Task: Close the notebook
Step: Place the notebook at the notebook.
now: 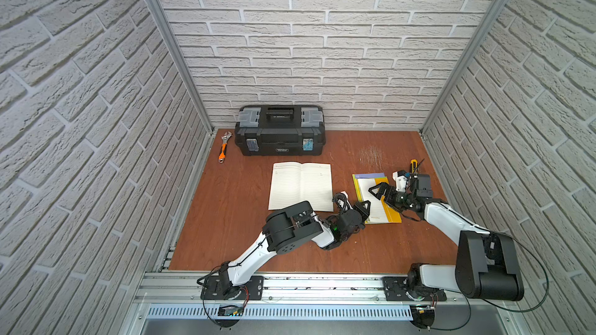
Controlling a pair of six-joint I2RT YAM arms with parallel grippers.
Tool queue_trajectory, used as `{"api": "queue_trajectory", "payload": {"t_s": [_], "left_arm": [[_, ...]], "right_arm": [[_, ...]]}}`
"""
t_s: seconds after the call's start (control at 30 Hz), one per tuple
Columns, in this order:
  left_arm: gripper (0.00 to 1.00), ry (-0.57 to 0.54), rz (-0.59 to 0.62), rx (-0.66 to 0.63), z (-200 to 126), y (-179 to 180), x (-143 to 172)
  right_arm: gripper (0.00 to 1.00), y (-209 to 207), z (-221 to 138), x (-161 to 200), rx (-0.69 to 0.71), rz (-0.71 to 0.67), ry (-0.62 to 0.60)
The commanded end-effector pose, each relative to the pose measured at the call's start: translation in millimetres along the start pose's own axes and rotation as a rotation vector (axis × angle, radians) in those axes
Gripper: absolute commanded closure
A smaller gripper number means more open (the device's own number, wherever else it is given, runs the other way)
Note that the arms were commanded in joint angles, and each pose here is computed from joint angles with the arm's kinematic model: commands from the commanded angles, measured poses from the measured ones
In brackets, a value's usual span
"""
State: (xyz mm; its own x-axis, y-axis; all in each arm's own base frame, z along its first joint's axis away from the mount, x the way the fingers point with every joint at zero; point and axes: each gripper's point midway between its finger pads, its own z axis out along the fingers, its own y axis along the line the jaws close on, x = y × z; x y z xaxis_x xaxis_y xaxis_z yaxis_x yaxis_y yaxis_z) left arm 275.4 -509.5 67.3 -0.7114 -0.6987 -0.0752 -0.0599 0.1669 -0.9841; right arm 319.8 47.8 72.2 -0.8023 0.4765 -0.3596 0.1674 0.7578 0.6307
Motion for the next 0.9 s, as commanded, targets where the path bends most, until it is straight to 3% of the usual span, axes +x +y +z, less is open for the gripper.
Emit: {"api": "queue_trajectory", "payload": {"t_s": [0.0,0.3,0.43,0.6,0.87], "left_arm": [[0.93,-0.025,-0.027,0.047,6,-11,-6],[0.92,-0.026,-0.026,0.037,-2,-5,-7],[0.68,-0.022,-0.016,0.065,-4,-10,-7],[0.63,-0.017,0.026,0.089,-9,-23,-6],[0.57,0.017,0.183,-0.095,-28,-22,-10]], "right_arm": [[0.00,2,-1,-8,-0.005,-0.034,-0.024],[0.00,-7,6,-2,0.012,-0.014,-0.012],[0.00,-13,9,3,0.028,-0.005,0.001],[0.00,-14,10,3,0.029,-0.002,0.001],[0.00,-16,11,3,0.033,-0.005,0.004]]}}
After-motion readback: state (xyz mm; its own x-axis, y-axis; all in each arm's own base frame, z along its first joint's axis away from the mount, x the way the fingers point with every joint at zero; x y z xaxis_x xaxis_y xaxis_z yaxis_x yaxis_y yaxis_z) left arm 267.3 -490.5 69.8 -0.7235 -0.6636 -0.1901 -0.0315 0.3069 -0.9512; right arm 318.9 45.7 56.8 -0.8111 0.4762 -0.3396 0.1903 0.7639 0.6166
